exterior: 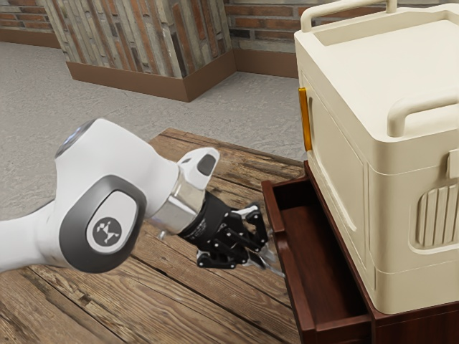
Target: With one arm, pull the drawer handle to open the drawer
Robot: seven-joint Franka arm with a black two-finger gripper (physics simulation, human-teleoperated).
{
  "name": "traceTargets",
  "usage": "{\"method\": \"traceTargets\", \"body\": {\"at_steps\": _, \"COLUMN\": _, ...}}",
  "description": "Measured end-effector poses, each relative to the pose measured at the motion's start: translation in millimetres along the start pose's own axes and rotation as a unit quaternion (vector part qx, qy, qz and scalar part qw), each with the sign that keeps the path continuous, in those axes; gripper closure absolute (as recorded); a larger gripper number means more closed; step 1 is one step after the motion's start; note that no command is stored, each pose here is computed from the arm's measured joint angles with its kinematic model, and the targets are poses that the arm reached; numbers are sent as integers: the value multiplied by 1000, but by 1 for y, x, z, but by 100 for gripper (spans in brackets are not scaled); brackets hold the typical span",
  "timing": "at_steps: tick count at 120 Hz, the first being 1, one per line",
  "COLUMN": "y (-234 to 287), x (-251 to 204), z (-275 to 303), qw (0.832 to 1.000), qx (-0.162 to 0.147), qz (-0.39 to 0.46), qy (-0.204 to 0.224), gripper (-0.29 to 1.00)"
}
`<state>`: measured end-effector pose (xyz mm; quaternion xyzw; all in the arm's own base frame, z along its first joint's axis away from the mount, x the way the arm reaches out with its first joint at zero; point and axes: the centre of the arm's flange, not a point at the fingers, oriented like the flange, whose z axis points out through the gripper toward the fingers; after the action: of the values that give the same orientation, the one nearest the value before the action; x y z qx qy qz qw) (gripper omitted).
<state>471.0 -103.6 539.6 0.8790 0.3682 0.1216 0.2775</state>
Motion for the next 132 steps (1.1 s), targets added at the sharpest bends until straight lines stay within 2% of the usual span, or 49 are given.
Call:
{"method": "traceTargets", "body": {"at_steps": 58, "y": -20, "x": 3, "z": -9, "qw": 1000, "qx": 5, "qz": -10, "qy": -2, "gripper": 68}}
{"method": "traceTargets", "body": {"at_steps": 132, "y": -34, "x": -1, "z": -24, "qw": 1000, "qx": -2, "qz": -8, "qy": 2, "gripper": 68}}
